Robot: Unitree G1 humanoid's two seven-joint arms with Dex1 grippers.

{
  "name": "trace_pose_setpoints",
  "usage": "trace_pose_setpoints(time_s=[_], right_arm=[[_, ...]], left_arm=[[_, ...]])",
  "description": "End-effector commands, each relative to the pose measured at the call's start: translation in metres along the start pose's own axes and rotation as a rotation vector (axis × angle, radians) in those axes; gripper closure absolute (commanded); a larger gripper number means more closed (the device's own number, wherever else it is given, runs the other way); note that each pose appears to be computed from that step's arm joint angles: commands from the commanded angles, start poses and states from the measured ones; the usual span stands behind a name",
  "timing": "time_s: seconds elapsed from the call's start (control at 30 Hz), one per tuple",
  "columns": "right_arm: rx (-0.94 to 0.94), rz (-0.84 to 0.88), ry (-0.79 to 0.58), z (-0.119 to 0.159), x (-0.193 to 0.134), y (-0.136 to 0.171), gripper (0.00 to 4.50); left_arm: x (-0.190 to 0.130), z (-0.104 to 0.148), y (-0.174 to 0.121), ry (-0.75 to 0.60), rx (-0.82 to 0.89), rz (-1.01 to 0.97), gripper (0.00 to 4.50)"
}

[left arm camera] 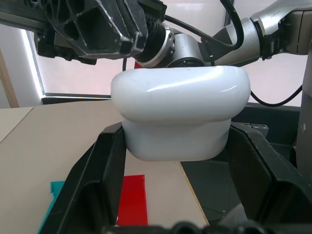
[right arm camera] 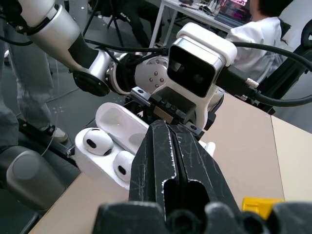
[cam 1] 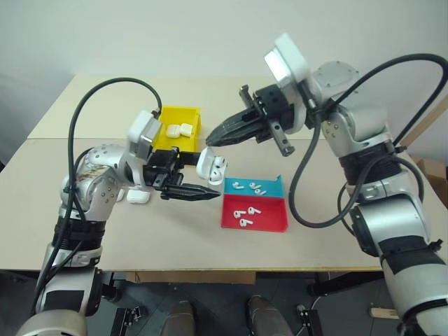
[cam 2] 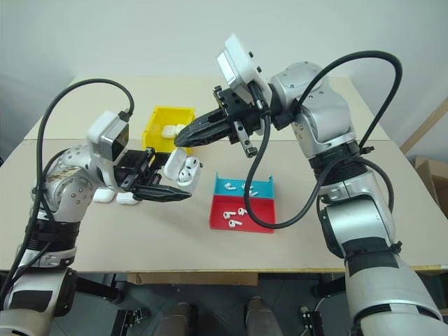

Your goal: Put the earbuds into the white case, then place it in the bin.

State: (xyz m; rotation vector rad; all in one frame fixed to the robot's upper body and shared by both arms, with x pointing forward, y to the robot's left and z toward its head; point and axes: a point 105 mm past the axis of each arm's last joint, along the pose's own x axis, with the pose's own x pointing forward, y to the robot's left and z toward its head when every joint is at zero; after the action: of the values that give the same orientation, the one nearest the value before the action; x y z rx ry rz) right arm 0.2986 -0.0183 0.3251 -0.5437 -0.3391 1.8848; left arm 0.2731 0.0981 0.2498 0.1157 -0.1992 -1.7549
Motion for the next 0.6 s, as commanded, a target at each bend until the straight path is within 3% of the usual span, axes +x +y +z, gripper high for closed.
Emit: trace_pose_setpoints(time_s=[0.03, 0.27, 0.6], right_arm=[[-0.106, 0.033, 0.037, 0.019, 0.008, -0.007, 4.48], [-0.111, 0.145, 0.105, 0.004, 0.029, -0.001, 4.48], [-0.128, 0.178, 0.108, 0.006, 0.022, 0.008, 4.48]], left_arm=[[0.003, 0.011, -0.003, 0.010, 0.051, -0.027, 1.73], [0.004, 0.012, -0.003, 0.008, 0.059, -0.018, 1.73], [0.000, 0.013, -0.004, 0.015, 0.074, 0.005, 1.73]])
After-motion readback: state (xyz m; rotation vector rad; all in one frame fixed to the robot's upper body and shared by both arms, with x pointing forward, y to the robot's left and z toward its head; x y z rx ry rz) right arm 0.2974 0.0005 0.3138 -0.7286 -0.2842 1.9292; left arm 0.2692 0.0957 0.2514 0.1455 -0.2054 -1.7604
